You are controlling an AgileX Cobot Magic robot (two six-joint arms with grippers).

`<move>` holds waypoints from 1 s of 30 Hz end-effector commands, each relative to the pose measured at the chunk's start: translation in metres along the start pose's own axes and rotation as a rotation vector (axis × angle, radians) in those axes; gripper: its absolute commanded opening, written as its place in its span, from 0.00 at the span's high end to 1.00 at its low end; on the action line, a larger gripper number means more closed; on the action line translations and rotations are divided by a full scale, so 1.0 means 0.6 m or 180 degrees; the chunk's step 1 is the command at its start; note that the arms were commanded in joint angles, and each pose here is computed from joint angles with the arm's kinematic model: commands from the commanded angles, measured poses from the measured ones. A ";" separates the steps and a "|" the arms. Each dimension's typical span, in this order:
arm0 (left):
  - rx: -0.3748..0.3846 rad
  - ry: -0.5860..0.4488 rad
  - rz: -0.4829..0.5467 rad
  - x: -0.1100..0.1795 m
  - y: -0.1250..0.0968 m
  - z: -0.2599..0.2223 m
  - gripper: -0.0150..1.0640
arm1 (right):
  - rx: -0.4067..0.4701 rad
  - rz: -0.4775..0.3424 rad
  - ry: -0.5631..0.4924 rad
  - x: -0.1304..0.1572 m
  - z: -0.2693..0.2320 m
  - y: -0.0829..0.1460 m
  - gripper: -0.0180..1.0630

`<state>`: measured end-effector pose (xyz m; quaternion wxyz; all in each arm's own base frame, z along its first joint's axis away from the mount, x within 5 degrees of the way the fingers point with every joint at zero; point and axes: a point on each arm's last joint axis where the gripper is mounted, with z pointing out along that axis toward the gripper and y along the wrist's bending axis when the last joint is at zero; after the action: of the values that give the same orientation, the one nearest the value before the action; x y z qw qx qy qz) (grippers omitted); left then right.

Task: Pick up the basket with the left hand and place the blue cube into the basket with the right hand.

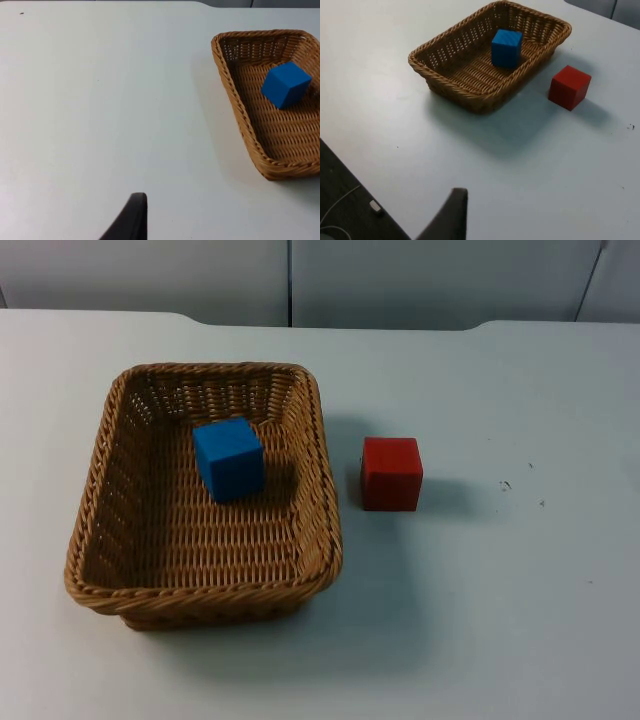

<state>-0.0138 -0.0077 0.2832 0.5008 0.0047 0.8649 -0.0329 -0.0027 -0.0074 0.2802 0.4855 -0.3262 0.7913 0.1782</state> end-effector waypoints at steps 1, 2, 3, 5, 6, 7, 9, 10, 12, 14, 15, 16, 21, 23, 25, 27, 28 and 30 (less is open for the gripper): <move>0.0026 -0.0041 -0.0005 0.000 0.000 0.000 0.01 | 0.0009 -0.0013 -0.0010 0.002 0.002 -0.001 0.01; 0.0026 -0.0041 -0.0005 0.000 0.000 0.000 0.01 | 0.0009 -0.0013 -0.0010 0.002 0.002 -0.001 0.01; 0.0026 -0.0041 -0.0005 0.000 0.000 0.000 0.01 | 0.0009 -0.0013 -0.0010 0.002 0.002 -0.001 0.01; 0.0026 -0.0041 -0.0005 0.000 0.000 0.000 0.01 | 0.0021 -0.0007 -0.0009 0.002 0.002 -0.001 0.01; 0.0026 -0.0041 -0.0005 0.000 0.000 0.000 0.01 | 0.0021 -0.0007 -0.0009 0.002 0.002 -0.001 0.01; 0.0026 -0.0041 -0.0005 0.000 0.000 0.000 0.01 | 0.0062 0.0015 -0.0007 0.002 0.002 0.000 0.01; 0.0026 -0.0041 -0.0005 0.000 0.000 0.000 0.01 | 0.0179 0.0076 -0.0002 0.002 0.001 0.000 0.01; 0.0026 -0.0041 -0.0005 0.000 0.000 0.000 0.01 | 0.0327 0.0154 0.0004 0.002 0.001 0.001 0.01; 0.0026 -0.0041 -0.0005 0.000 0.000 0.000 0.01 | 0.0442 0.0214 0.0009 0.003 0.001 0.001 0.01; 0.0026 -0.0041 -0.0005 0.000 0.000 0.000 0.01 | 0.0667 0.0332 0.0018 0.003 0.001 0.002 0.01; 0.0026 -0.0041 -0.0005 0.000 0.000 0.000 0.01 | 0.0667 0.0332 0.0018 0.003 0.001 0.002 0.01; 0.0026 -0.0041 -0.0005 0.000 0.000 0.000 0.01 | 0.0801 0.0402 0.0024 0.003 0.000 0.003 0.01; 0.0026 -0.0041 -0.0005 0.000 0.000 0.000 0.01 | 0.1356 0.0693 0.0047 0.003 0.000 0.005 0.01; 0.0026 -0.0041 -0.0005 0.000 0.000 0.000 0.01 | 0.1547 0.0793 0.0055 0.003 0.000 0.006 0.01; 0.0026 -0.0041 -0.0005 0.000 0.000 0.000 0.01 | 0.1636 0.0840 0.0059 0.003 0.000 0.006 0.01; 0.0026 -0.0041 -0.0005 0.000 0.000 0.000 0.01 | 0.1772 0.0911 0.0065 0.003 0.000 0.007 0.01; 0.0026 -0.0041 -0.0005 0.000 0.000 0.000 0.01 | 0.1855 0.0955 0.0068 0.003 0.000 0.008 0.01; 0.0026 -0.0041 -0.0005 0.000 0.000 0.000 0.01 | 0.1897 0.0977 0.0070 0.003 0.000 0.008 0.01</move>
<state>-0.0138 -0.0077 0.2832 0.5008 0.0047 0.8649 -0.0329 -0.0066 -0.0043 0.2802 0.5169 -0.0567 0.8540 0.0140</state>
